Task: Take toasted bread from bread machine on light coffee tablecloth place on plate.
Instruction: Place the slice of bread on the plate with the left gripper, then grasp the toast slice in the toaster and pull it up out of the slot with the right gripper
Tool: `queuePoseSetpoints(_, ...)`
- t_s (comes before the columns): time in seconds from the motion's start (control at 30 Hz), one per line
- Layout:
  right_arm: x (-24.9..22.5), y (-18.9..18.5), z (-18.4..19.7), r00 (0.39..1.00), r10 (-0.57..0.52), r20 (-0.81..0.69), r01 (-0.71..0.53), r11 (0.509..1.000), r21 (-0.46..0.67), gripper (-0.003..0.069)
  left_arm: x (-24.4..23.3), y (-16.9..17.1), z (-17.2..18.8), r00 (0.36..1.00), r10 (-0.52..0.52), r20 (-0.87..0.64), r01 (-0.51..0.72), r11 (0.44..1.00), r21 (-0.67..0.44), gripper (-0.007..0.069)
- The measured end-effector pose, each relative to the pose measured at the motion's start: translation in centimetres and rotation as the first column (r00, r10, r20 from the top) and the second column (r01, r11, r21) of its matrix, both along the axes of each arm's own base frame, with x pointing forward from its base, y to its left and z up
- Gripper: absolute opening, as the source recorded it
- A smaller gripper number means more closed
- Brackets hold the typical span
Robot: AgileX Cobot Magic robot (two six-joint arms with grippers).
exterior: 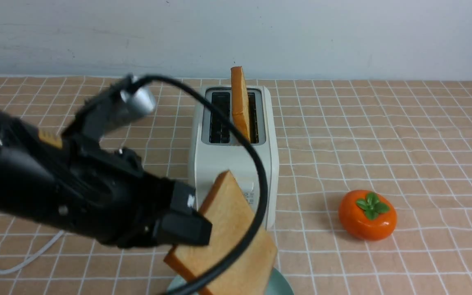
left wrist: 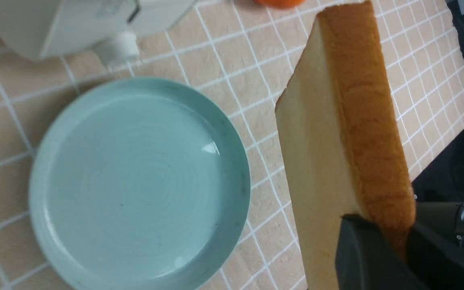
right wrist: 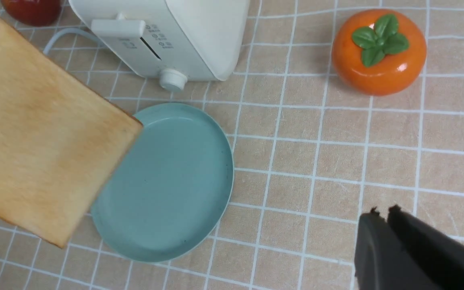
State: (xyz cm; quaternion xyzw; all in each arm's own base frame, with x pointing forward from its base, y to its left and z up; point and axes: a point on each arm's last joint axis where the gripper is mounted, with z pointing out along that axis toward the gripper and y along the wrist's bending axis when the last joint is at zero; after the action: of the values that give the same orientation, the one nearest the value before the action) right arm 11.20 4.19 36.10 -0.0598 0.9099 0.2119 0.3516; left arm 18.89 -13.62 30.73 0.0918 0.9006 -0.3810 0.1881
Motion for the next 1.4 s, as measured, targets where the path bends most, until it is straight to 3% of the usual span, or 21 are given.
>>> queuePoseSetpoints(0.27,0.0,0.1,0.1,1.000,0.000,0.008,0.000,1.000,0.021,0.0051,0.0,-0.2,-7.0,0.996,0.060,-0.073,-0.065,0.996,-0.064,0.0045)
queuePoseSetpoints(0.43,0.1,0.1,0.2,1.000,-0.005,0.019,0.005,1.000,0.024,0.0053,0.6,-0.5,-10.1,0.997,0.009,-0.071,-0.011,1.000,-0.020,0.0045)
queuePoseSetpoints(0.63,0.1,0.1,0.2,1.000,-0.005,0.019,0.005,1.000,0.025,0.0056,1.8,-0.6,-12.6,0.994,0.030,-0.103,-0.026,0.999,0.046,0.0046)
queuePoseSetpoints(0.73,0.1,0.1,0.2,1.000,-0.005,0.019,0.005,1.000,0.025,0.0059,2.1,-0.6,-13.4,0.992,0.049,-0.119,-0.041,0.997,0.067,0.0064)
queuePoseSetpoints(0.8,0.1,0.1,0.2,1.000,-0.005,0.019,0.005,1.000,0.025,0.0062,2.4,-0.6,-14.1,0.990,0.062,-0.129,-0.051,0.995,0.089,0.0123)
queuePoseSetpoints(0.87,0.1,0.1,0.2,1.000,-0.005,0.019,0.005,1.000,0.025,0.0062,2.5,-0.5,-14.2,0.991,0.062,-0.120,-0.050,0.994,0.098,0.0161)
queuePoseSetpoints(1.03,0.3,0.1,0.3,0.999,-0.013,0.035,0.013,1.000,0.028,0.0065,2.6,-0.2,-14.1,0.999,0.012,-0.049,-0.005,0.988,0.153,0.0395)
queuePoseSetpoints(1.13,0.8,0.1,0.6,0.999,-0.013,0.029,0.012,1.000,0.027,0.0068,2.6,0.0,-12.9,1.000,-0.008,-0.010,0.010,0.985,0.175,0.0461)
queuePoseSetpoints(1.3,2.7,0.3,1.2,0.999,0.011,-0.041,-0.010,1.000,0.017,0.0076,1.9,1.0,-10.8,1.000,-0.022,0.020,0.016,0.960,0.279,0.0454)
queuePoseSetpoints(1.4,4.7,0.6,1.8,0.997,0.023,-0.078,-0.020,0.999,0.029,0.0080,1.2,2.4,-8.8,0.999,0.042,0.007,-0.042,0.923,0.382,0.0365)
